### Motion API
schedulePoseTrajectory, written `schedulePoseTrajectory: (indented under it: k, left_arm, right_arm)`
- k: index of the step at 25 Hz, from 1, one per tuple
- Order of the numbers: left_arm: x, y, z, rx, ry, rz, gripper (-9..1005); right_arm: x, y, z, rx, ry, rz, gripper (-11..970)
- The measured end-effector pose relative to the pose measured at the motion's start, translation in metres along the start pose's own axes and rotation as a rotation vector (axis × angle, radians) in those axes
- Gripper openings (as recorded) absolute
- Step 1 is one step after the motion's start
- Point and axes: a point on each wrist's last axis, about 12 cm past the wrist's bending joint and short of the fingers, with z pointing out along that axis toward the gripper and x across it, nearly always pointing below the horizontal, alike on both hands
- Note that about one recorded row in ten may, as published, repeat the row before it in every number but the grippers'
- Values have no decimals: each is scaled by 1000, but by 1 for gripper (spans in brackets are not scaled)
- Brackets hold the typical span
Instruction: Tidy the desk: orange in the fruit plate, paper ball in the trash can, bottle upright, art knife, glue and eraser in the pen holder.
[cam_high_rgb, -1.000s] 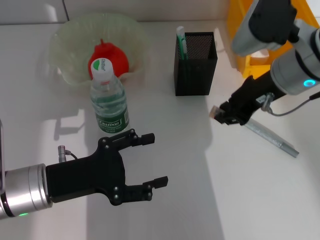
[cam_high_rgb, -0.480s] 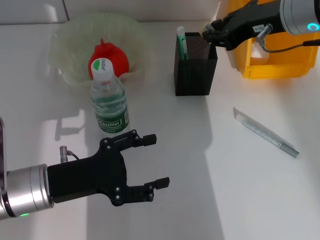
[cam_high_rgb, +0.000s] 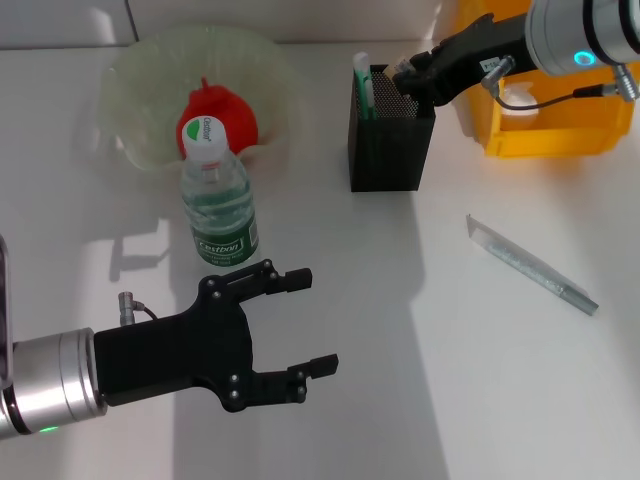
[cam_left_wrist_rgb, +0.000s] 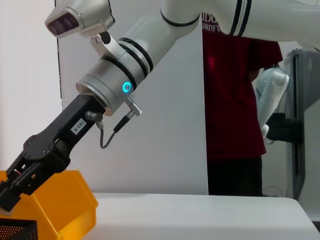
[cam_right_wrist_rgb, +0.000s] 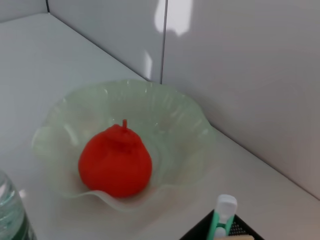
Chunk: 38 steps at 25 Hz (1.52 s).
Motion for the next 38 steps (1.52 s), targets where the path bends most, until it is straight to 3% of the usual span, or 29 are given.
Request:
schedulePoseTrajectory:
  k: [12, 13, 15, 18, 20, 23, 27, 33, 38]
  left_arm:
    - [1, -1, -1, -2, -1, -6, 829]
    - [1, -1, 0, -2, 0, -6, 829]
    - [1, -1, 0, -2, -1, -5, 829]
    - [1, -1, -1, -2, -1, -5, 829]
    - [1, -1, -1, -1, -2, -5, 829]
    - [1, -1, 0, -1, -2, -5, 829]
    - [0, 0, 1, 1, -1, -1, 829]
    - [0, 0, 1, 4, -2, 2, 829]
    - [0, 0, 1, 4, -1, -2, 829]
  right_arm:
    - [-3, 1, 2, 1, 23, -3, 279]
    - [-5, 3, -3, -11, 33, 8, 501]
    - [-6, 4, -7, -15, 42, 20, 565]
    - [-2, 4, -36, 28, 125, 92, 662]
    - [1, 4, -42, 46, 159, 114, 726]
    - [14, 7, -58, 75, 301, 193, 756]
    - [25, 11, -60, 42, 381, 205, 797]
    - [55, 10, -46, 1, 517, 249, 834]
    - [64, 8, -37, -14, 549, 256, 831]
